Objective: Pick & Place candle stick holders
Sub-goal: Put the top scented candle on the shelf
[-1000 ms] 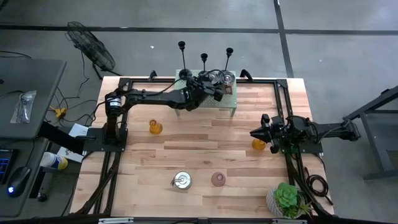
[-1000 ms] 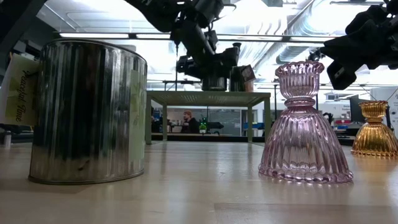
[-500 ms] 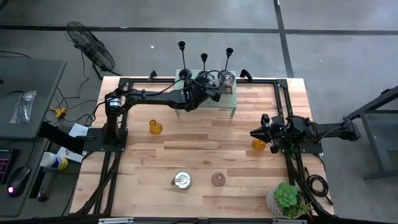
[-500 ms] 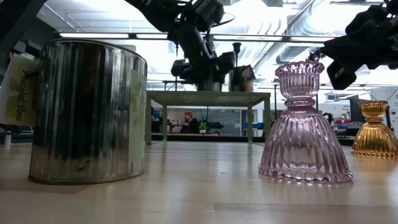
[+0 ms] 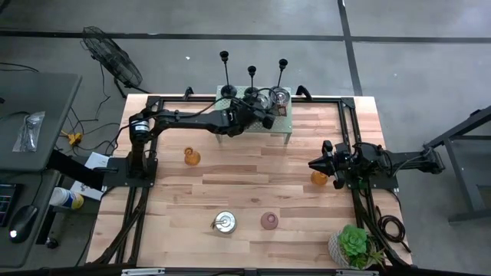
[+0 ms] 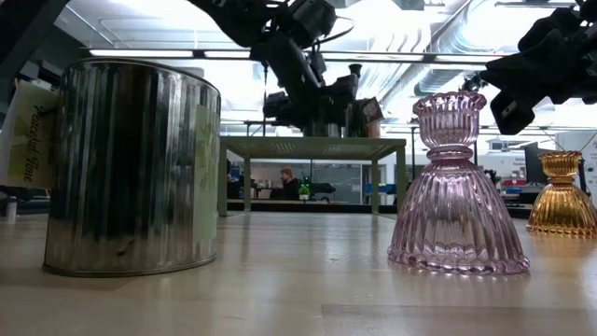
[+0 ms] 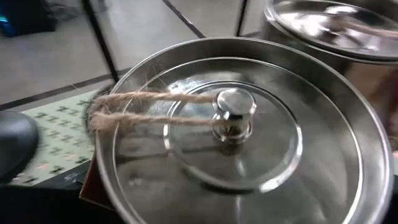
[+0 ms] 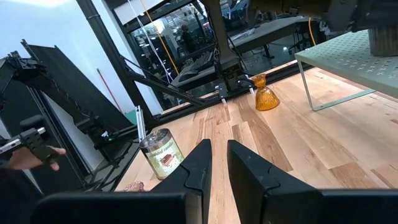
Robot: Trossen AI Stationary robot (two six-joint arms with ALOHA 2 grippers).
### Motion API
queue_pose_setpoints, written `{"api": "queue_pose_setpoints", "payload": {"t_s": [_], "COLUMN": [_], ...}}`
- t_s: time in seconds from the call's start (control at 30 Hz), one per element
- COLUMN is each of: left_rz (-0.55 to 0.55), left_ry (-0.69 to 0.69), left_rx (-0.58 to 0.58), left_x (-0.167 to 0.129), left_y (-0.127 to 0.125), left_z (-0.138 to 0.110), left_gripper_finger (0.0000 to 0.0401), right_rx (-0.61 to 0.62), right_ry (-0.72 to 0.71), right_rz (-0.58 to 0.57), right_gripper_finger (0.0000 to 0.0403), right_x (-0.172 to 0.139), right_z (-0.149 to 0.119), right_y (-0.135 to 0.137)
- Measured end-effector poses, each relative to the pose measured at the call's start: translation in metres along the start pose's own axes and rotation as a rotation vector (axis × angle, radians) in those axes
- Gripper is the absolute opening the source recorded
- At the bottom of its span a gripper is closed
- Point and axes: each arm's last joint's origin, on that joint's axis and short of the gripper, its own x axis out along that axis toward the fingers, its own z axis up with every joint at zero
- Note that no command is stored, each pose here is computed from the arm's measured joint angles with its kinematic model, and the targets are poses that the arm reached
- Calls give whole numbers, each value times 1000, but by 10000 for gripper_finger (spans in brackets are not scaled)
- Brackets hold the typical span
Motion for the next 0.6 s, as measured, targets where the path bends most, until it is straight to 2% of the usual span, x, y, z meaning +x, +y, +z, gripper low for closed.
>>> {"api": "queue_pose_setpoints", "payload": {"t_s": [0.23,0.4,0.6], "left_rz": [-102,-73,42], "left_ry": [42,29,5], "left_rx": [-19,-16,9], "left_x": [-1,-1,-1], "left_y": [-3,-2,3], "left_z": [1,1,-1], "left_gripper_finger": [372,372,372], "right_rx": [0,0,0], "right_ry": [0,1,0], "right_rz": [0,0,0], "right_gripper_finger": [44,44,44], "right_x": [0,0,0], "right_z": [0,0,0], "right_y": [0,0,0]}}
